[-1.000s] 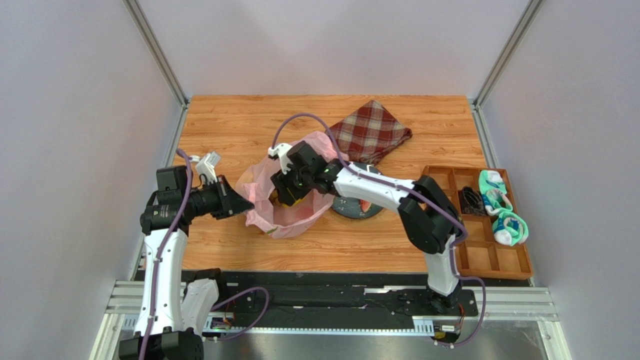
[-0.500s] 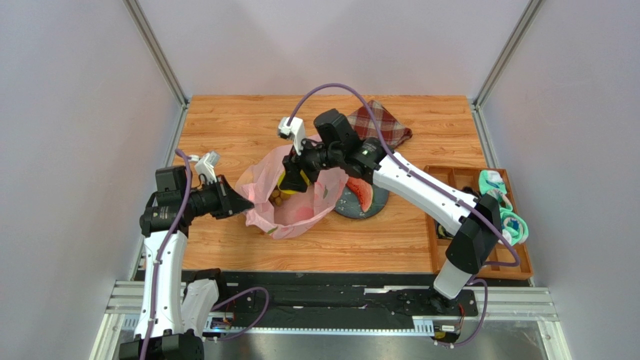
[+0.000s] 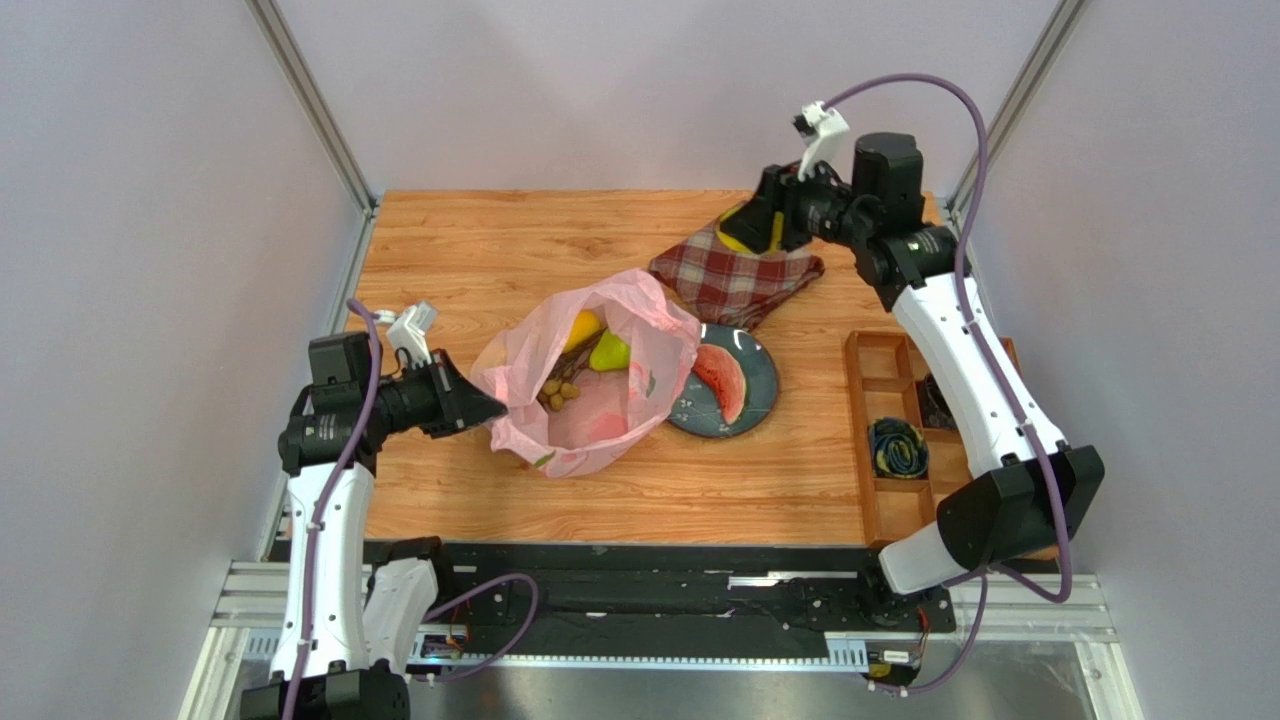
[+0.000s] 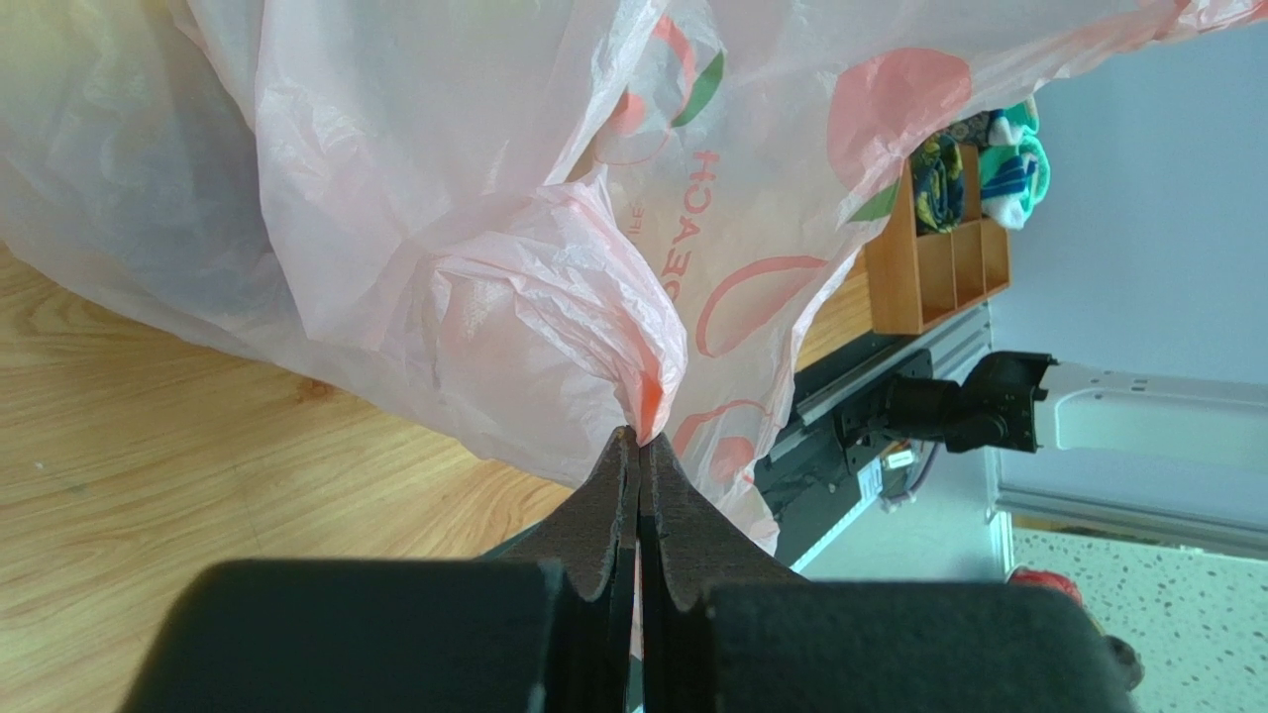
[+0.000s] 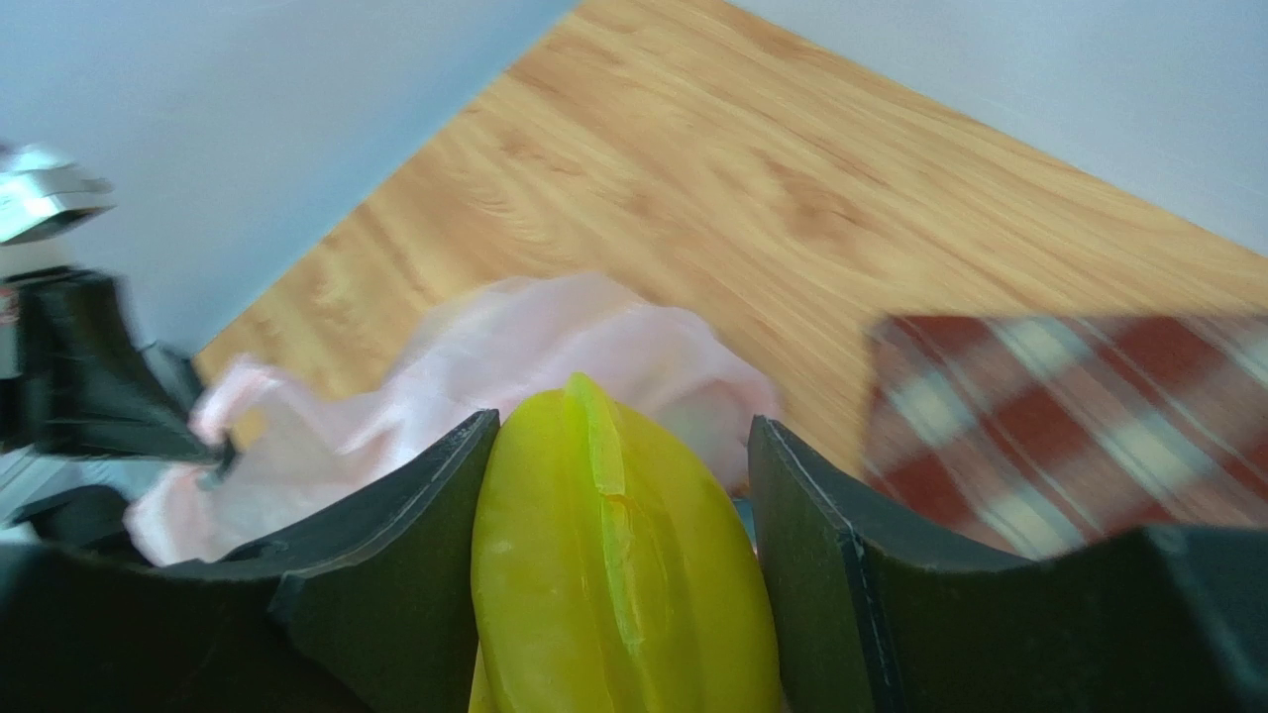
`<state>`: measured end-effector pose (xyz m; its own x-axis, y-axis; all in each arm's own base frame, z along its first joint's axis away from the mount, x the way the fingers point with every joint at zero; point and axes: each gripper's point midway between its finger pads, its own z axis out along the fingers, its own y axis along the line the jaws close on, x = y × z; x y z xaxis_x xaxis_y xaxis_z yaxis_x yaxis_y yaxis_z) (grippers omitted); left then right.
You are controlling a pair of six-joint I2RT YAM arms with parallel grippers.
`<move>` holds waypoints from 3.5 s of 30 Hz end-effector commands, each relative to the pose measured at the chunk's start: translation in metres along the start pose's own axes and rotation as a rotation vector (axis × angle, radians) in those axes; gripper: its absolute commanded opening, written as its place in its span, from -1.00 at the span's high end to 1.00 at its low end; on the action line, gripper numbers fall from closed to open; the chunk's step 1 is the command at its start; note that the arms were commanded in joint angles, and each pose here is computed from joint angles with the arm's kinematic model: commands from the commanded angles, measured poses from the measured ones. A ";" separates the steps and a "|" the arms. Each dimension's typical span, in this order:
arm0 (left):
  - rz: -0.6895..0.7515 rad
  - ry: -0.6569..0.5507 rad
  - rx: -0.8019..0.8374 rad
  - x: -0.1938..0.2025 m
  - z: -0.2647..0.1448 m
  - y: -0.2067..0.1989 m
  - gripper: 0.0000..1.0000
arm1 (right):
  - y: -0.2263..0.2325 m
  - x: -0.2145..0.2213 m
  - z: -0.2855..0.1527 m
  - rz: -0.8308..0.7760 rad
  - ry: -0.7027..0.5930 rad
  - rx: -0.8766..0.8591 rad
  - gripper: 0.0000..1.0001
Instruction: Take the fake fruits out of the plastic bag
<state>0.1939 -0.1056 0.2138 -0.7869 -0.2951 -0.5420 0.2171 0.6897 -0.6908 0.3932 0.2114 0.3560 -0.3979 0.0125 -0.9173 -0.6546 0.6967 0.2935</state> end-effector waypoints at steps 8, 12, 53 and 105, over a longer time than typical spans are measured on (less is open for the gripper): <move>0.029 -0.053 -0.001 -0.011 -0.004 -0.002 1.00 | -0.119 0.154 -0.018 0.444 0.216 0.366 0.96; 0.024 -0.058 -0.008 -0.010 -0.005 0.000 1.00 | -0.137 0.176 -0.013 0.476 0.247 0.409 0.93; 0.006 -0.074 -0.029 -0.013 -0.005 0.007 1.00 | -0.139 0.246 0.043 0.487 0.389 0.450 -0.59; -0.061 -0.095 -0.114 -0.007 -0.009 0.021 1.00 | 0.191 0.194 0.111 -0.383 0.324 -0.370 -0.03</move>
<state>0.1983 -0.0853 0.2083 -0.7339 -0.3741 -0.5670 0.1304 0.7416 -0.6580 0.2525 0.4003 0.1819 -0.2357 -0.5212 -0.8202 -0.9484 0.3076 0.0771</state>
